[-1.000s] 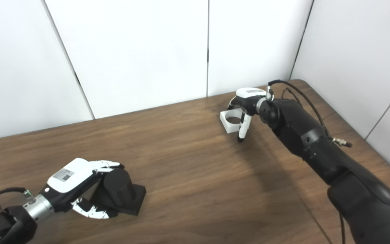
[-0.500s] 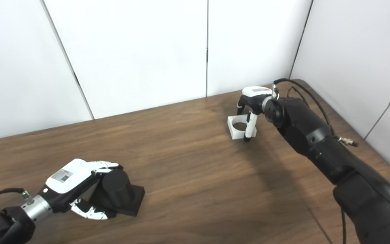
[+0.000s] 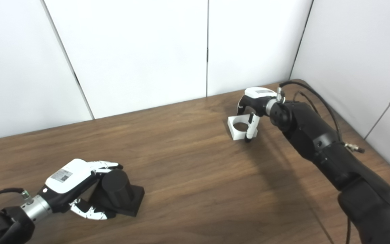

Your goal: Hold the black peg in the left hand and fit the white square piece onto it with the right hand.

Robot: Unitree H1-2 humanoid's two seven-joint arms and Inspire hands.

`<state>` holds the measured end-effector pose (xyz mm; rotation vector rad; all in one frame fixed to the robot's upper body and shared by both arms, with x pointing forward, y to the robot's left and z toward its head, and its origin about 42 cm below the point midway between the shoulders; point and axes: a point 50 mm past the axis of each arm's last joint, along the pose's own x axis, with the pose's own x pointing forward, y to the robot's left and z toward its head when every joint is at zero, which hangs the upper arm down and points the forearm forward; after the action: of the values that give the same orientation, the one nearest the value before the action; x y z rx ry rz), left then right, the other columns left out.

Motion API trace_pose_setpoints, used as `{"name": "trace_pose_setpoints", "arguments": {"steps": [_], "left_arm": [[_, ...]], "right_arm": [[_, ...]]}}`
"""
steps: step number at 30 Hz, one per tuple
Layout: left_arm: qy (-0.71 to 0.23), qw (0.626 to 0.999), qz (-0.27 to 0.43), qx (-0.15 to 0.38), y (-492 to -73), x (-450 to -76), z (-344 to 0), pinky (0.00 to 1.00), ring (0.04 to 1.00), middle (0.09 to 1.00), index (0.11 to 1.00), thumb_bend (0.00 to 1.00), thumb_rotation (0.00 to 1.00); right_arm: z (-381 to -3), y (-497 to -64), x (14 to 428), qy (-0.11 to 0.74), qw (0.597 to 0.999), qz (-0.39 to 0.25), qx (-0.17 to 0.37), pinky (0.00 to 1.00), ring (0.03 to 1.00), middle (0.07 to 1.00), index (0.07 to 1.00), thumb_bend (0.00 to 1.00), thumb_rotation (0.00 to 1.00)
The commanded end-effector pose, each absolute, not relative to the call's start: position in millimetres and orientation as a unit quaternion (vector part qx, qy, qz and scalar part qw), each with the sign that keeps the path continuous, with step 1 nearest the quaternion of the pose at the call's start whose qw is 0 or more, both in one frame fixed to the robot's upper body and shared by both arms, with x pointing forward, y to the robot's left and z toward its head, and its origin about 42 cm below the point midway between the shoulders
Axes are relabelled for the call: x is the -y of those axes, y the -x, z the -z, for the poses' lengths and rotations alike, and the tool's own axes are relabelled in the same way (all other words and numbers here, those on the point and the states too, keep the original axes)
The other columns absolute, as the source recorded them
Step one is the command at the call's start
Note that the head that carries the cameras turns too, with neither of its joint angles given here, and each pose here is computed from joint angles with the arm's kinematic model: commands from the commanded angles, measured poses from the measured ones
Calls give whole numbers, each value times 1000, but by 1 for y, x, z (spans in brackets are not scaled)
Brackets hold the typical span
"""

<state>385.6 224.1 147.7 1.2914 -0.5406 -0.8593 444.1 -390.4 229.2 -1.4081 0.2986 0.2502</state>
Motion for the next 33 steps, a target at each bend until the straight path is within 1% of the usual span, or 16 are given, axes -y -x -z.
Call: {"name": "trace_pose_setpoints", "arguments": {"steps": [1, 6, 10, 12, 16, 19, 25, 30, 33], "left_arm": [[-624, 637, 416, 177, -377, -250, -127, 750, 845, 860, 609, 987, 35], [-625, 638, 413, 178, -379, -247, -124, 740, 840, 854, 601, 997, 41], [-623, 638, 417, 173, -380, -242, -119, 769, 860, 869, 603, 973, 77], [-621, 640, 417, 176, -381, -238, -116, 761, 861, 874, 599, 966, 94], [-624, 637, 419, 171, -383, -230, -116, 782, 884, 897, 608, 946, 127], [-629, 634, 418, 168, -385, -223, -118, 789, 890, 902, 612, 942, 134], [-632, 631, 415, 176, -390, -209, -117, 786, 894, 905, 612, 928, 187], [-636, 630, 409, 177, -393, -200, -116, 796, 903, 912, 610, 924, 238], [-637, 630, 406, 179, -393, -197, -117, 795, 903, 910, 606, 935, 236]], "right_arm": [[-267, -451, 387, 649, 752, -91, -74, 885, 866, 789, 477, 521, 129], [-277, -446, 381, 643, 759, -99, -41, 888, 864, 788, 478, 520, 129], [-288, -441, 377, 644, 757, -108, -19, 894, 872, 790, 479, 520, 129], [-295, -439, 373, 646, 755, -115, -7, 884, 868, 787, 480, 521, 129], [-306, -434, 362, 648, 751, -131, 13, 913, 885, 795, 481, 522, 129], [-314, -432, 354, 645, 750, -146, 28, 923, 895, 801, 481, 522, 128], [-329, -425, 337, 642, 742, -181, 70, 918, 890, 800, 481, 522, 129], [-339, -418, 317, 628, 737, -214, 125, 868, 866, 790, 479, 520, 127], [-343, -416, 306, 624, 733, -228, 145, 834, 855, 784, 479, 520, 127]]}}
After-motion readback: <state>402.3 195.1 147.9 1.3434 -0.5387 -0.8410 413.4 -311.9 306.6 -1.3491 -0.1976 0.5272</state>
